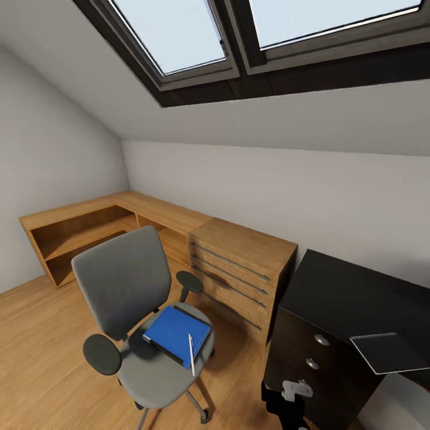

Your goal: In the bedroom, organize the workspace by keeping the computer under the desk, ensuring the monitor is on the desk, placing the keyboard on the desk next to the monitor, placing the mouse on the desk next to the keyboard, moving the folder from the swivel chair onto the desk next to the mouse, stacking the notebook on top of the folder with the pen on top of the notebook, and positioning the swivel chair next to the desk.

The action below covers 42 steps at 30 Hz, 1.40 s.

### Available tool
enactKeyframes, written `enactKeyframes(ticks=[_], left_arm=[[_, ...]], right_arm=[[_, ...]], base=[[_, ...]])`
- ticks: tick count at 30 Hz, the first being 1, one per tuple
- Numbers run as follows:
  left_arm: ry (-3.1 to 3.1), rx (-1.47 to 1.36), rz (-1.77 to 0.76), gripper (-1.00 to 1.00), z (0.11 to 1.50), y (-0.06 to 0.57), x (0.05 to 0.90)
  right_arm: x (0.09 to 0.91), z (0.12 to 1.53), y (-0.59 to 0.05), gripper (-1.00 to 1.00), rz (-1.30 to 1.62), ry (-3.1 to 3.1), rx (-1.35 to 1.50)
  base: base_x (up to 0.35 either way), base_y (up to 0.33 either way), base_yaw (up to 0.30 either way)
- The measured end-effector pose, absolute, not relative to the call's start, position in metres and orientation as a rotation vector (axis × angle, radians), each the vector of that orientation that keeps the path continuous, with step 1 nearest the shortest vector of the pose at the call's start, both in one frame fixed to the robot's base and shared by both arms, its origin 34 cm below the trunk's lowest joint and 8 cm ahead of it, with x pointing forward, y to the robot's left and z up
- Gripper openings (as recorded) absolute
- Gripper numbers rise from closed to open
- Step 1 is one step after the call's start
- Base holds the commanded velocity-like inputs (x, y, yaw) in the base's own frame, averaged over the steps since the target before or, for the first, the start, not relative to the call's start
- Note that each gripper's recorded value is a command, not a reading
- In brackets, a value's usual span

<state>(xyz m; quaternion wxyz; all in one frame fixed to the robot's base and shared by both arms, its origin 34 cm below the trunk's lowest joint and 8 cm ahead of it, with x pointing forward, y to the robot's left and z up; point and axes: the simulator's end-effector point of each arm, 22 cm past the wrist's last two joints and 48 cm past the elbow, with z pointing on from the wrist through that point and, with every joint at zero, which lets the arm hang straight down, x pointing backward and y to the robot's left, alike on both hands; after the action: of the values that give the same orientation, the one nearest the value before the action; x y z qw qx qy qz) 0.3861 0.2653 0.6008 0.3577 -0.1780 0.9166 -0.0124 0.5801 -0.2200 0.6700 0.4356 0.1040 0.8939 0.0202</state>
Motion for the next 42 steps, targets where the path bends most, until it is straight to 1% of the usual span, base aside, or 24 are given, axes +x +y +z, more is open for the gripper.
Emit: enactKeyframes(ticks=[3, 22, 42], left_arm=[[2.364, -0.459, -0.033, 1.00, 0.601, 0.265, 0.386], [2.364, -0.462, -0.031, 1.00, 0.601, 0.266, 0.386], [2.365, -0.462, -0.030, 1.00, 0.601, 0.267, 0.386]], right_arm=[[0.581, 0.671, -0.219, 1.00, 0.051, 2.221, 0.261], [0.581, 0.671, -0.220, 1.00, 0.050, 2.220, 0.262], [0.590, 0.684, -0.227, 1.00, 0.033, 2.142, 0.262]], base=[[0.000, 0.000, 0.150], [0.000, 0.000, 0.271], [0.000, 0.000, 0.235]])
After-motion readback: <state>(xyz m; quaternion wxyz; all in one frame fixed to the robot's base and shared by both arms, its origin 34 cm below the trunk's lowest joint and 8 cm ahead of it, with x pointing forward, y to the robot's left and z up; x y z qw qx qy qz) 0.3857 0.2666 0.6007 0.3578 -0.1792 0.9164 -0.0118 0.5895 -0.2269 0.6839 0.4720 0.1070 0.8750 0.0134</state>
